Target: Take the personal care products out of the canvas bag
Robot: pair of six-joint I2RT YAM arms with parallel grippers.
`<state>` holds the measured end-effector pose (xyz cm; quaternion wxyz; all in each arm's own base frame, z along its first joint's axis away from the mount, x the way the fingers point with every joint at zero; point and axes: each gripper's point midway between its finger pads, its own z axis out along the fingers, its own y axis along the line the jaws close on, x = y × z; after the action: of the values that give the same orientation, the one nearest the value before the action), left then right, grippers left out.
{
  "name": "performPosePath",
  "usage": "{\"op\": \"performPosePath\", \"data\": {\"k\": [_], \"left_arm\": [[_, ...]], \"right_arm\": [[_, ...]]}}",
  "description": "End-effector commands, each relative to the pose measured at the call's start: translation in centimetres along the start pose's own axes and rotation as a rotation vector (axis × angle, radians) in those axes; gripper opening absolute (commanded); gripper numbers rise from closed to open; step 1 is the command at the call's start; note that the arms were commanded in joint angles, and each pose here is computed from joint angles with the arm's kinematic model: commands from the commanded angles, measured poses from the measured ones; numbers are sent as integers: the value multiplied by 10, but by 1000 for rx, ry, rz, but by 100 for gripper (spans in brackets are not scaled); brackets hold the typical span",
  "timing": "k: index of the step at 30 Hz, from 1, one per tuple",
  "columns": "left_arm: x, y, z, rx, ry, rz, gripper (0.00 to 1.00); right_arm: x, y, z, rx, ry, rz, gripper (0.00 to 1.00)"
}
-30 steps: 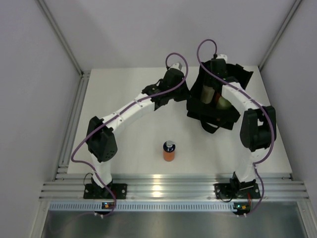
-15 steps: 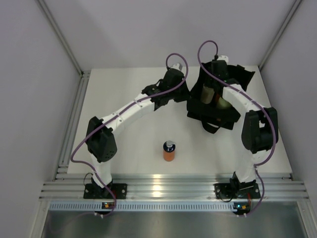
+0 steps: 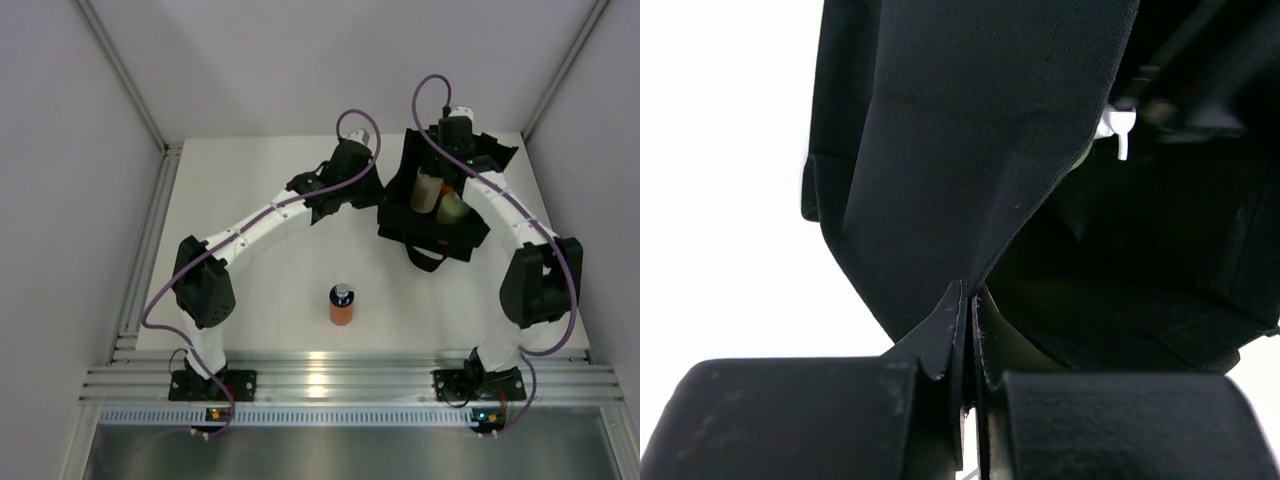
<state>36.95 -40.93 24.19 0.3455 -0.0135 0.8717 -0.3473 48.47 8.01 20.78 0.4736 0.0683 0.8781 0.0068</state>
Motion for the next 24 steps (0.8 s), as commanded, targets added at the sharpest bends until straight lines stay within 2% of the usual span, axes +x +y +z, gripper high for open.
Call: {"op": "performPosePath", "data": {"k": [1, 10, 24], "left_arm": [[-12, -15, -23, 33, -38, -1, 0], [-12, -15, -21, 34, -37, 6, 0], [-12, -14, -19, 30, -39, 15, 0]], "right_arm": [[-105, 0, -70, -64, -301, 80, 0], [-128, 1, -120, -122, -356, 70, 0], [-152, 16, -206, -250, -403, -47, 0]]}}
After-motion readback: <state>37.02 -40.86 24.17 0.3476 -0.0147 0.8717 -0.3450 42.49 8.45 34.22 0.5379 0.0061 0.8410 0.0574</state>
